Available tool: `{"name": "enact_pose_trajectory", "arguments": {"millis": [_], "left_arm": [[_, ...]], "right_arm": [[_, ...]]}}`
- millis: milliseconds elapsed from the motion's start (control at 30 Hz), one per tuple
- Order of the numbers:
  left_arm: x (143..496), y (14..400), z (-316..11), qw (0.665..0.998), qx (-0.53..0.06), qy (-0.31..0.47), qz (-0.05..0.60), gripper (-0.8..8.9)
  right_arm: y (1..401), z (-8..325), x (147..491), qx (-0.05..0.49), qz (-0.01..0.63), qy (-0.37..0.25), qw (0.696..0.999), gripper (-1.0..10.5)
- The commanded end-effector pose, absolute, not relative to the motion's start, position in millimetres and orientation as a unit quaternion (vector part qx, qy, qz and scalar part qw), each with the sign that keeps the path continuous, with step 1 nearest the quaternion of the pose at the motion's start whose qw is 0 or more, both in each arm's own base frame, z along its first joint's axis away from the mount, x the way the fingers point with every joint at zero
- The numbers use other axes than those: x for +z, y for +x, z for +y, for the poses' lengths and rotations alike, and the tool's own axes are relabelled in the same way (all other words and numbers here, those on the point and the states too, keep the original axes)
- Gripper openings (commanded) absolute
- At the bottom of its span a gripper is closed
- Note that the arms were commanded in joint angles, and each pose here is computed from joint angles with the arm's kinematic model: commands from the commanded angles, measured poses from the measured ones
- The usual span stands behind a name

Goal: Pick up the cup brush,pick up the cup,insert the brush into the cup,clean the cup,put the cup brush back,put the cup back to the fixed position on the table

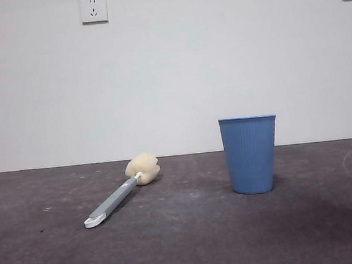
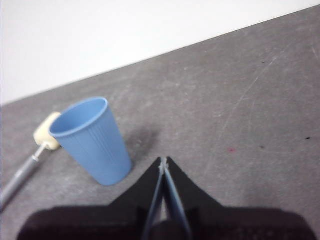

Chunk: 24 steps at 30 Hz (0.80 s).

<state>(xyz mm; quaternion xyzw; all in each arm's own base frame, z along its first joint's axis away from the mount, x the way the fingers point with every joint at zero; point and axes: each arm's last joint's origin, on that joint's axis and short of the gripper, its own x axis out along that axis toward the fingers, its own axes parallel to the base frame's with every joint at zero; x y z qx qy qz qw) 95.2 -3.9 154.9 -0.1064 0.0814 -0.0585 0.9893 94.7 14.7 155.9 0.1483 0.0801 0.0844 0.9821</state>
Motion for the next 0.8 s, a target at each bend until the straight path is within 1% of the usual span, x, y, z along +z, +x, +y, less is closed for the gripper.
{"name": "enact_pose_trajectory", "arguments": {"millis": [33,167,233,300,433,600,667,800], "left_arm": [[168.7,92.4,-4.8,0.983,-0.072,-0.154,0.069,-0.06],[193.4,84.7,-5.1,0.979,-0.079,-0.178,0.06,-0.06],[207.7,79.7,-6.1,0.977,-0.096,-0.182,0.056,-0.06],[223.7,74.4,-7.4,0.974,-0.12,-0.182,0.055,-0.06],[251.6,65.6,-9.7,0.97,-0.158,-0.166,0.082,-0.06],[282.0,58.4,-13.4,0.956,-0.224,-0.115,0.149,-0.06],[291.0,56.7,-14.3,0.949,-0.242,-0.092,0.177,-0.06],[304.6,53.4,-15.4,0.932,-0.271,-0.054,0.236,-0.07]], "right_arm": [[92.6,14.6,170.5,0.087,0.061,0.189,0.976,-0.1],[88.1,15.0,200.5,0.11,0.039,0.198,0.973,-0.1],[85.6,15.7,216.7,0.127,0.043,0.198,0.971,-0.1],[83.9,16.7,233.5,0.145,0.061,0.188,0.969,-0.1],[82.2,19.8,261.9,0.194,0.128,0.146,0.961,-0.1],[81.3,23.4,292.7,0.257,0.229,0.091,0.935,-0.1],[80.8,24.1,301.8,0.271,0.26,0.073,0.924,-0.1],[77.8,24.2,313.3,0.281,0.32,0.039,0.904,-0.1]]}}
